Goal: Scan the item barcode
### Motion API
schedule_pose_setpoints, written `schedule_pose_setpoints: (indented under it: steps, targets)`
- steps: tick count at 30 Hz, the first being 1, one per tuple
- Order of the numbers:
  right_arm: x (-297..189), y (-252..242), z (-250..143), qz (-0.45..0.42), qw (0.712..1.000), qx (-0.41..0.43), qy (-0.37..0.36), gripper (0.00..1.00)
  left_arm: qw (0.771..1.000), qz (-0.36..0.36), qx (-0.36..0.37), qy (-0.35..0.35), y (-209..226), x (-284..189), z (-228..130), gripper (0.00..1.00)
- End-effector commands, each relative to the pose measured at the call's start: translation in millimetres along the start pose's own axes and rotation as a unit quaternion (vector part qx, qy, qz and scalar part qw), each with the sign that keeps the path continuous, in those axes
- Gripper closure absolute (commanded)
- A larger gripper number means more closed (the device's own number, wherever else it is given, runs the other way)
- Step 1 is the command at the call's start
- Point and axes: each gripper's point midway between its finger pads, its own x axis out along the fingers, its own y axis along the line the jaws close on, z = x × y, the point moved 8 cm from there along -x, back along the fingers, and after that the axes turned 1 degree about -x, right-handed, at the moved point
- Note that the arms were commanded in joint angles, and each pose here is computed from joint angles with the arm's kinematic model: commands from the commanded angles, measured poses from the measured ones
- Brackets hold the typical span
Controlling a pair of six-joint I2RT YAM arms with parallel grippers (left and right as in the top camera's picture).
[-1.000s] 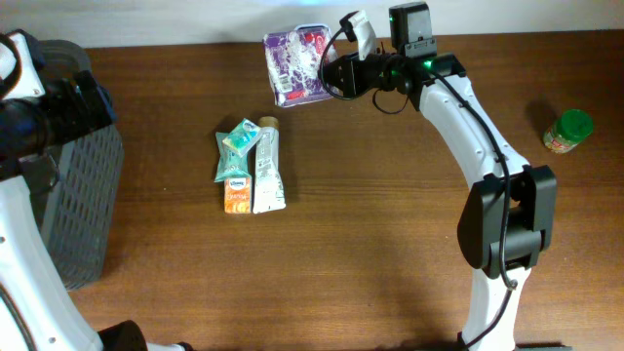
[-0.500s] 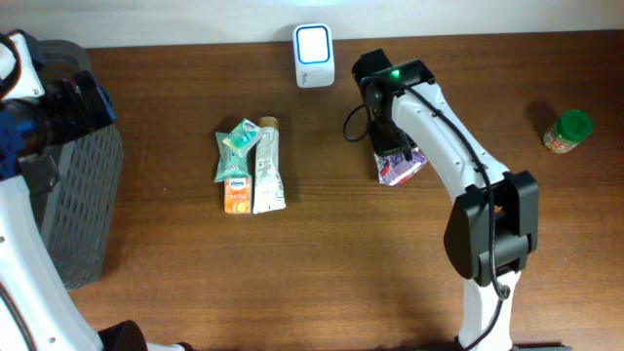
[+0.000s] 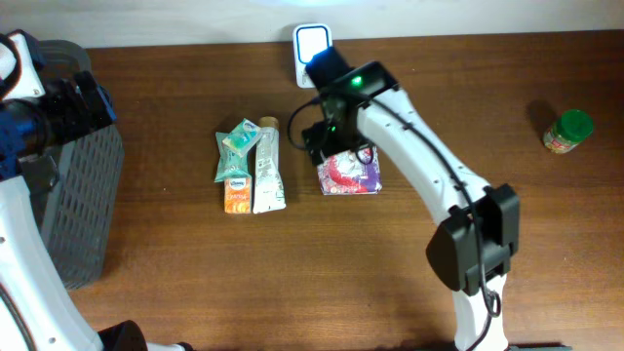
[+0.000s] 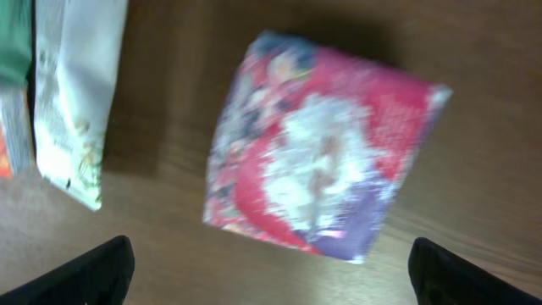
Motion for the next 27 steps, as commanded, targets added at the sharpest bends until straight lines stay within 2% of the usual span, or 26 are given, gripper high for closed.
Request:
schedule_pose_setpoints:
  steps: [1, 3, 4, 6, 7, 9, 12, 14, 16, 17, 19, 22, 24, 27]
  targets:
    - [-14, -47, 10, -0.004, 0.998, 0.055, -0.014, 0.01, 1.0, 0.0, -0.002, -0.011, 0, -8, 0, 0.01]
    - [-14, -84, 9, -0.008, 0.997, 0.08, -0.011, 0.01, 1.0, 0.0, -0.002, -0.011, 0, -8, 0, 0.01]
    - [-14, -99, 8, 0.011, 0.998, 0.066, -0.009, 0.01, 1.0, 0.0, -0.002, -0.011, 0, -8, 0, 0.01]
    - [-8, -125, 1, 0.094, 0.993, 0.066, -0.003, 0.01, 1.0, 0.0, -0.002, -0.011, 0, -8, 0, 0.01]
    - [3, -138, -5, 0.162, 0.984, 0.07, -0.005, 0.01, 1.0, 0.0, -0.002, -0.011, 0, -8, 0, 0.01]
    - [21, -146, -11, 0.196, 0.976, 0.089, -0.006, 0.01, 1.0, 0.0, -0.002, -0.011, 0, -8, 0, 0.01]
    - [51, -139, -19, 0.199, 0.976, 0.085, 0.006, 0.01, 1.0, 0.0, -0.002, -0.011, 0, -8, 0, 0.01]
    - [69, -137, -24, 0.199, 0.973, 0.114, 0.013, 0.01, 1.0, 0.0, -0.002, -0.011, 0, -8, 0, 0.01]
    - [79, -135, -27, 0.207, 0.971, 0.12, 0.012, 0.12, 1.0, 0.0, -0.002, -0.011, 0, -8, 0, 0.01]
    - [83, -130, -29, 0.239, 0.963, 0.121, 0.009, 0.17, 1.0, 0.0, -0.002, -0.011, 0, -8, 0, 0.01]
    - [91, -120, -30, 0.294, 0.948, 0.119, -0.005, 0.21, 1.0, 0.0, -0.002, -0.011, 0, -8, 0, 0.01]
    - [115, -118, -41, 0.295, 0.943, 0.153, 0.001, 0.32, 1.0, 0.0, -0.002, -0.011, 0, -8, 0, 0.01]
    - [128, -107, -48, 0.306, 0.94, 0.153, 0.003, 0.43, 1.0, 0.0, -0.002, -0.011, 0, -8, 0, 0.01]
    - [131, -87, -43, 0.309, 0.94, 0.145, -0.002, 0.82, 1.0, 0.0, -0.002, -0.011, 0, -8, 0, 0.01]
